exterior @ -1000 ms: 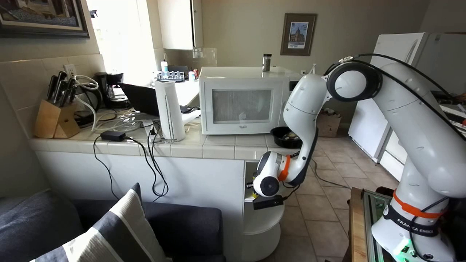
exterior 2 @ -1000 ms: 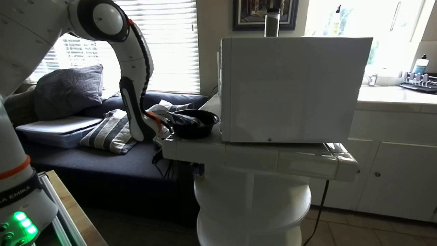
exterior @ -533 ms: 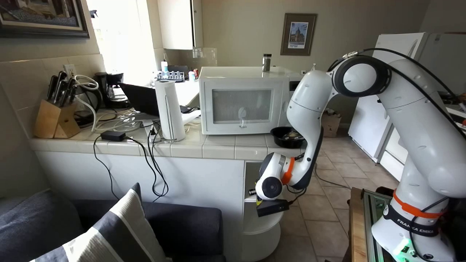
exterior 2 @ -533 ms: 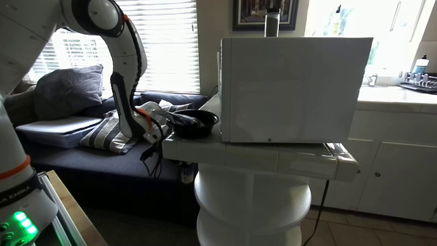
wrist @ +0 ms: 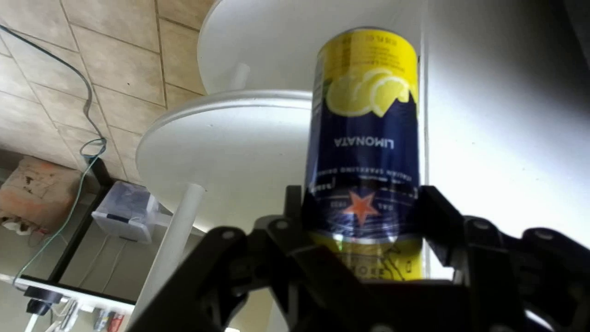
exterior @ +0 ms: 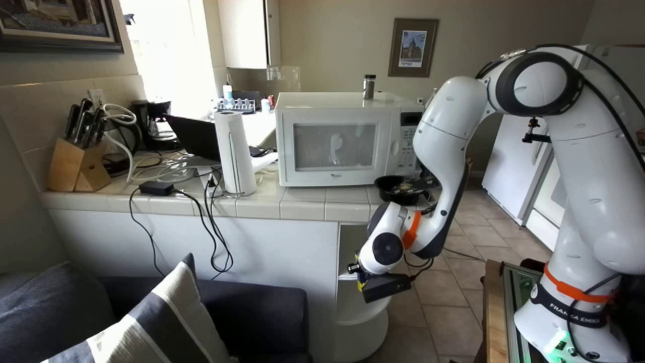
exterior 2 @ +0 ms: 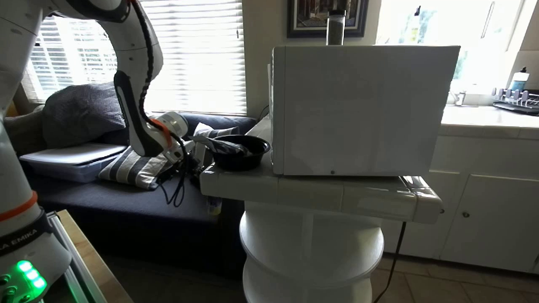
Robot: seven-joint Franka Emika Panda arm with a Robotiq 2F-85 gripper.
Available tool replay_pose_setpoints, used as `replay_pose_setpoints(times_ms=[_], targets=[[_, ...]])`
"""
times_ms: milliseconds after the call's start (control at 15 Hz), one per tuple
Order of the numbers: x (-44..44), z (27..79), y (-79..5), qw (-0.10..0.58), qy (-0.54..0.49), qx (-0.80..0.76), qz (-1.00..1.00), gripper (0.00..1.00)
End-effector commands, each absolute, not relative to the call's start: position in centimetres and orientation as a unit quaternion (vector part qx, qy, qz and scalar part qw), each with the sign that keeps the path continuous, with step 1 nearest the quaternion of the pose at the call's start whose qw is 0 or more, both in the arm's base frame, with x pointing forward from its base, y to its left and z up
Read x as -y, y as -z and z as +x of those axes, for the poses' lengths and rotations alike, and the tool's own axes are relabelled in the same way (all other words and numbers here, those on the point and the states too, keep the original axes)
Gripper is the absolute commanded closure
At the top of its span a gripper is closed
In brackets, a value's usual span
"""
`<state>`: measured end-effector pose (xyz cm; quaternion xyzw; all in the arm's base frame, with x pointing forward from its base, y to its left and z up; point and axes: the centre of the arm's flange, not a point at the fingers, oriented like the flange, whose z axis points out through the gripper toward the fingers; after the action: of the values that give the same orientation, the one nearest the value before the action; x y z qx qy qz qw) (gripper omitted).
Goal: Put the can on the microwave
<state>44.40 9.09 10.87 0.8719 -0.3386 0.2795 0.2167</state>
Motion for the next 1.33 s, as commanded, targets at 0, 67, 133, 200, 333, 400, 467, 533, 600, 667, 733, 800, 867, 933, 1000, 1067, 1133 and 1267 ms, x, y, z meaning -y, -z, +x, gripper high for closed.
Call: replay_pose_setpoints(times_ms=[0, 67, 133, 200, 333, 400, 467, 533, 600, 667, 733, 800, 867, 933, 1000, 1067, 1133, 1267], targets=[[-10.4, 43.6, -18.7, 0.214, -0.29, 0.338, 0.869, 0.61], [-10.8, 43.6, -20.4, 0.215, -0.292, 0.339, 0.868, 0.61], [-11.0, 43.8, -22.1, 0.216, -0.298, 0.342, 0.864, 0.61], [-11.4, 43.9, -24.0, 0.211, -0.299, 0.343, 0.865, 0.61], [-12.2, 44.2, -27.4, 0.204, -0.304, 0.348, 0.863, 0.61], [-12.6, 44.4, -29.0, 0.201, -0.309, 0.348, 0.862, 0.61], [-12.9, 44.8, -30.7, 0.201, -0.316, 0.347, 0.86, 0.61], [-13.1, 45.2, -32.2, 0.202, -0.324, 0.35, 0.856, 0.61], [-13.2, 45.4, -33.8, 0.205, -0.329, 0.35, 0.853, 0.61], [-13.2, 45.9, -35.4, 0.212, -0.34, 0.349, 0.847, 0.61], [-13.1, 46.3, -36.7, 0.219, -0.352, 0.345, 0.842, 0.61], [-13.1, 46.7, -38.1, 0.223, -0.36, 0.34, 0.84, 0.61], [-13.0, 47.2, -39.5, 0.23, -0.37, 0.337, 0.834, 0.61], [-12.9, 47.8, -40.9, 0.235, -0.378, 0.335, 0.83, 0.61], [-12.7, 48.3, -42.3, 0.24, -0.384, 0.334, 0.827, 0.61], [-12.4, 48.8, -43.8, 0.245, -0.39, 0.336, 0.822, 0.61], [-12.1, 49.1, -45.1, 0.247, -0.396, 0.339, 0.817, 0.61], [-11.3, 49.4, -48.0, 0.251, -0.395, 0.354, 0.81, 0.61]])
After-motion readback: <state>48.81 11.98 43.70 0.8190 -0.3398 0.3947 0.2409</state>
